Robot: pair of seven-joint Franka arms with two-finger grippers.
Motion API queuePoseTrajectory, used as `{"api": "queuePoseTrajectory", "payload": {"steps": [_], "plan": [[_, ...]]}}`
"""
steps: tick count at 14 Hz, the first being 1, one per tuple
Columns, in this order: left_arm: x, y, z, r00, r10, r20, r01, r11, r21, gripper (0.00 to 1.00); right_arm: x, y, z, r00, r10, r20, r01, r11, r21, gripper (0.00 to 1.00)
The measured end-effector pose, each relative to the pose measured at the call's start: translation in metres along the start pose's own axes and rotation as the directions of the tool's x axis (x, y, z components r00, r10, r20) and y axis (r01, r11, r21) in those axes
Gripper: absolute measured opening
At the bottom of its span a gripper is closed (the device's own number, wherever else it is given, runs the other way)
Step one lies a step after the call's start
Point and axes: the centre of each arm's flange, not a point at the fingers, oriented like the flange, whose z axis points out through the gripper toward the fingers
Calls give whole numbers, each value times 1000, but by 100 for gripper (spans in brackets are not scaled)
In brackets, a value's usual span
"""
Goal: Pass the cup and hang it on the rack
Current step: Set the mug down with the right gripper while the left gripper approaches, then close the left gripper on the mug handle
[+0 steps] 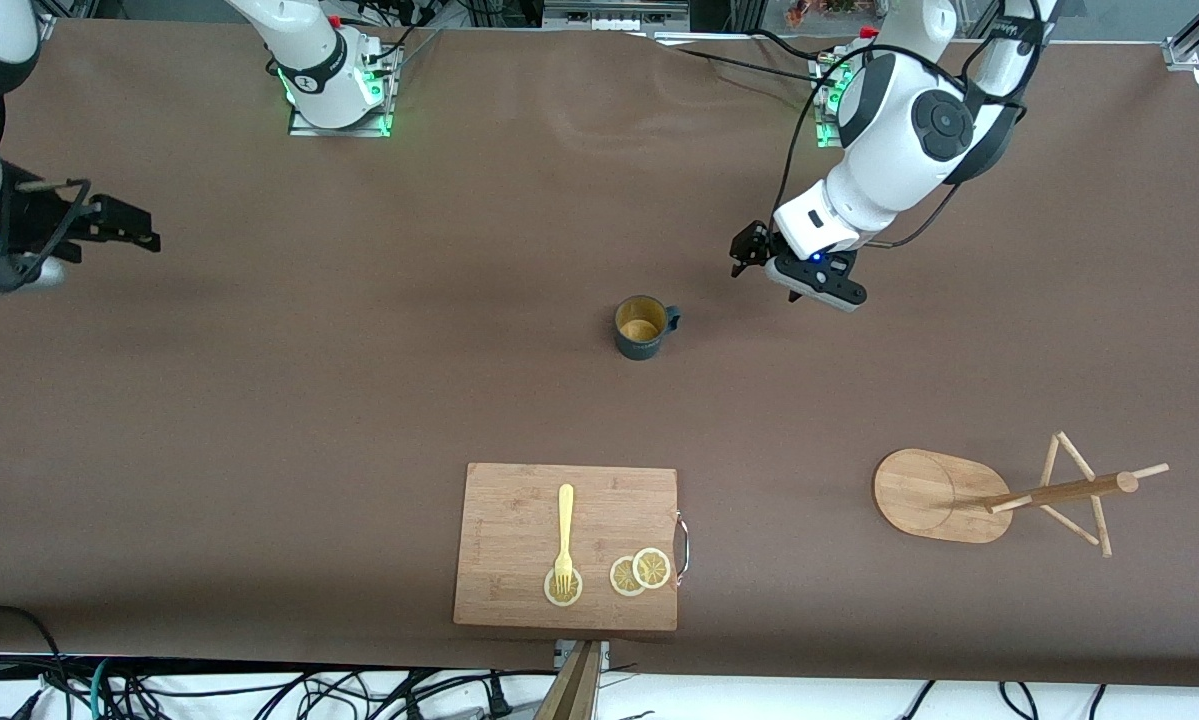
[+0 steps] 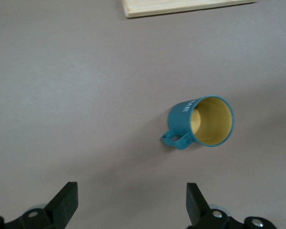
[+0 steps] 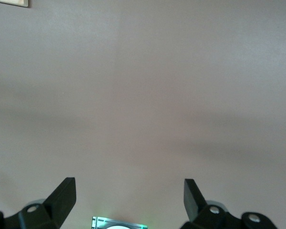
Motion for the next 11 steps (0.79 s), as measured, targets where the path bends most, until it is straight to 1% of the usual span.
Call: {"api": "queuePoseTrajectory", "payload": {"steps": [3, 4, 6, 7, 9, 11], "plan": [[2, -23, 28, 997, 76, -14, -77, 988, -132, 100, -15, 0, -11, 997, 73, -36, -74, 997, -10, 100], [3, -34, 36, 994, 105, -33, -109, 977, -181, 100, -16, 0, -18, 995, 78, -57, -80, 997, -20, 100], [7, -52, 52, 983, 158, -93, -178, 946, -271, 100, -17, 0, -42, 991, 83, -106, -90, 994, -57, 100], [9, -57, 60, 973, 193, -123, -222, 928, -299, 100, -18, 5, -49, 988, 97, -119, -104, 993, -55, 100], [11, -57, 74, 941, 288, -176, -332, 884, -329, 100, -22, 18, -50, 986, 123, -110, -127, 991, -32, 100], [10, -51, 86, 895, 370, -248, -439, 825, -356, 100, -22, 19, -45, 989, 126, -83, -129, 991, -23, 100]]}}
